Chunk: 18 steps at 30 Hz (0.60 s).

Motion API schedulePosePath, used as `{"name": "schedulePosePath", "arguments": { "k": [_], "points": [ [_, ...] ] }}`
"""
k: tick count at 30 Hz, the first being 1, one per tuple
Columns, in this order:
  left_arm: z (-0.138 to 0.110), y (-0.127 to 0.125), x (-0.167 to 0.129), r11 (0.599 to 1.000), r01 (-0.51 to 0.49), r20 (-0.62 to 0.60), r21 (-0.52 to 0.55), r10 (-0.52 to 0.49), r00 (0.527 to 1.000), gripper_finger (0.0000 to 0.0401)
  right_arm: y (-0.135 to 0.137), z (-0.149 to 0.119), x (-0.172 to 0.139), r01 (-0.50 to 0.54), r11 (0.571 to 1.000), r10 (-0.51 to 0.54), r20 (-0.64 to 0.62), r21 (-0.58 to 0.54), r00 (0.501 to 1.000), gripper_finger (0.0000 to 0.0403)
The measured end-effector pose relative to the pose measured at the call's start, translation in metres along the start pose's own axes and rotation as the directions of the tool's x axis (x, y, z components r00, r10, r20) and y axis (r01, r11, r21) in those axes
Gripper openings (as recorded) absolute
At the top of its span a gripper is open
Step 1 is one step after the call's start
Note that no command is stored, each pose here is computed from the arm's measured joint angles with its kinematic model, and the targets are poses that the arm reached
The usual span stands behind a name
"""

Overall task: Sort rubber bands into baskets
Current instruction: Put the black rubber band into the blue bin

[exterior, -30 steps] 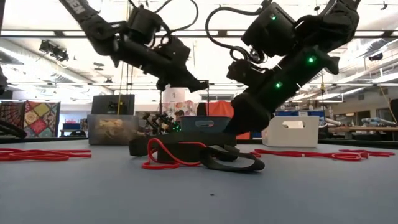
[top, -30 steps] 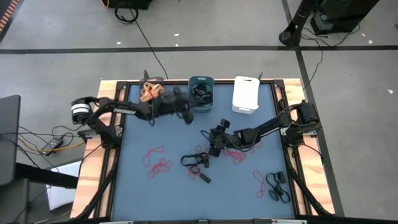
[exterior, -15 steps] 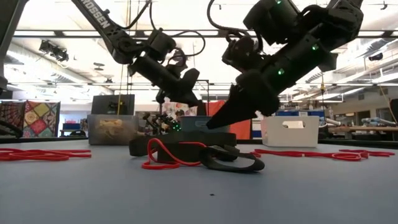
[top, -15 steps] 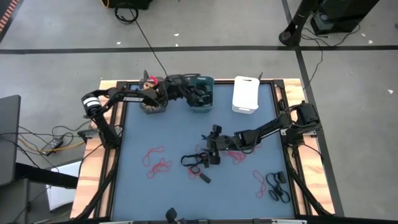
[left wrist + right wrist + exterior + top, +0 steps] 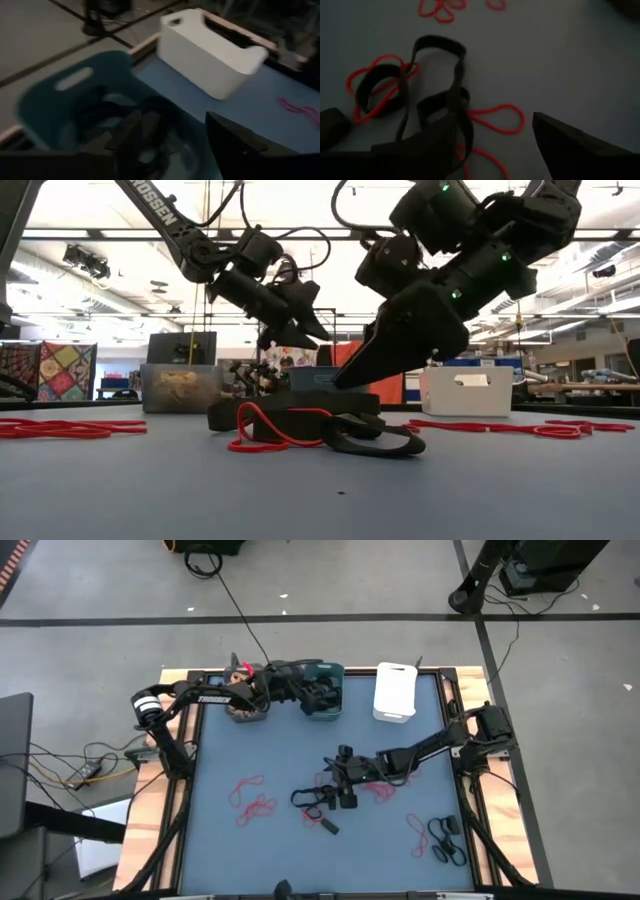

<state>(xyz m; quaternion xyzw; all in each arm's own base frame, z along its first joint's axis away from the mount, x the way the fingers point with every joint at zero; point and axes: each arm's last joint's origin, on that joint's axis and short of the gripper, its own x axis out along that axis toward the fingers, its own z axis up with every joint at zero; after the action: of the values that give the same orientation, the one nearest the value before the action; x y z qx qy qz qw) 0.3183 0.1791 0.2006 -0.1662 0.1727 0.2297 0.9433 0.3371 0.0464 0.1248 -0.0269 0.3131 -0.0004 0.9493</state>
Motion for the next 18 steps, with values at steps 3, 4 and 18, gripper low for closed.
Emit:
{"name": "schedulePosePath", "arguments": {
  "k": [3, 4, 18],
  "points": [
    [-0.003, -0.005, 0.0, 0.999, 0.027, -0.031, -0.024, -0.027, 0.999, 0.0215, -0.001, -0.002, 0.003, -0.046, 0.999, 0.046, -0.007, 0.018, 0.999, 0.0248],
    [-0.005, -0.006, 0.0, 0.999, 0.028, -0.046, -0.033, -0.03, 0.999, 0.0213, -0.001, -0.003, 0.003, -0.064, 0.998, 0.064, -0.009, 0.02, 0.998, 0.0237],
    [-0.025, -0.064, -0.002, 0.987, 0.157, -0.133, 0.026, -0.152, 0.979, 0.0194, 0.003, -0.005, 0.007, -0.183, 0.983, 0.184, -0.008, 0.02, 0.983, 0.0015]
  ]
}}
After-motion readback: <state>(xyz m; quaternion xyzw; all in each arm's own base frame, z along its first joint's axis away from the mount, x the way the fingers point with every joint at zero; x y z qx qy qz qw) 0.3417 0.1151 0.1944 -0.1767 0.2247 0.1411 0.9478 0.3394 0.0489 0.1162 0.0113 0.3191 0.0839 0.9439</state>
